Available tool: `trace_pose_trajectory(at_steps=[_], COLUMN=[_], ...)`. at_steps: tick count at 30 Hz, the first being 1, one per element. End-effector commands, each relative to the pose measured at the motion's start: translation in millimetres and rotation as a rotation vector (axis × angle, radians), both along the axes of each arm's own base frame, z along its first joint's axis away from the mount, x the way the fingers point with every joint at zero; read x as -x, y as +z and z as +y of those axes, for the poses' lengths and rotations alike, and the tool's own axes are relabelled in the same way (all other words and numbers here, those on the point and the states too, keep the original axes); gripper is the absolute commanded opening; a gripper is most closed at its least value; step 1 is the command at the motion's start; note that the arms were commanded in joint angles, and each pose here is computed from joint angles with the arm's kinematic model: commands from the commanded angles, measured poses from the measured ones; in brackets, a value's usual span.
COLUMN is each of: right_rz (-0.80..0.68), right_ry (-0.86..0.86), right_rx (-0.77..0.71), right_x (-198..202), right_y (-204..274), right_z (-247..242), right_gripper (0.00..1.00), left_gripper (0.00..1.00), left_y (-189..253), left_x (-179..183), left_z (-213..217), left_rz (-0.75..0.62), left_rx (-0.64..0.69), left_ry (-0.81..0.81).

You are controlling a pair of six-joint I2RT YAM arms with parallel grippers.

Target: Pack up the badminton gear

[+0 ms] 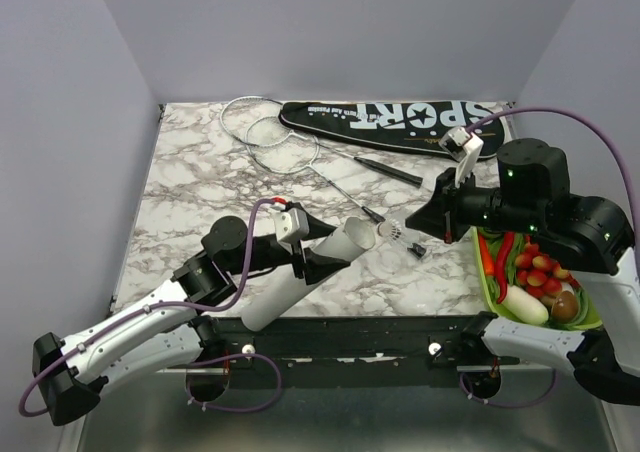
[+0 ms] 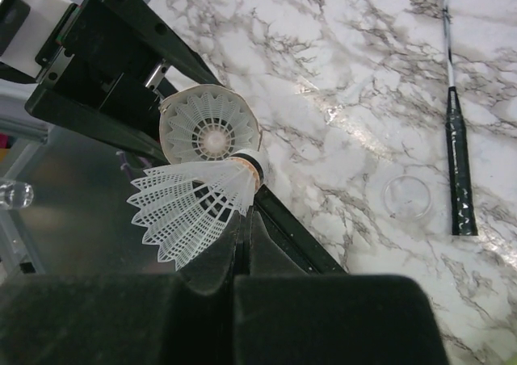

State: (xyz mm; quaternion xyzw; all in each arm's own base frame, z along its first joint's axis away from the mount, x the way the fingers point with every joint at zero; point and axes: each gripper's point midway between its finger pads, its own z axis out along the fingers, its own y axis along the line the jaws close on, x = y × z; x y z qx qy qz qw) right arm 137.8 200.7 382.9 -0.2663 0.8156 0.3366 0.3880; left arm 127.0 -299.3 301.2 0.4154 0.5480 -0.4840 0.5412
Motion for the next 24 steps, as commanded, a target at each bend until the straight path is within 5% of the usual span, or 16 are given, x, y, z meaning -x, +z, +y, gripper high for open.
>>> trace_pose_trajectory(at_steps=[1,12,24], right_rz=[0.069,0.192,0.234], right_ry=[0.087,0.163,0.174], right_rx=[-0.064,-0.115,0.021], right_x=[10.7,0.3,-16.2], right_y=[4.5,-4.4,-30.1], right_z=[18.7,58.1,89.4], right_gripper=[0.01,0.01,0.01], left_gripper=[0.00,0.00,0.00], left_y=[5.3,3.7,8.6], left_x=[7.5,9.1,-4.6], left_z=[2.9,10.9,18.6], left_rz=[-0.020,-0.042,-0.072], left_rx=[0.033,0.042,0.066], left_ry=[-0.025,-0.004,0.091])
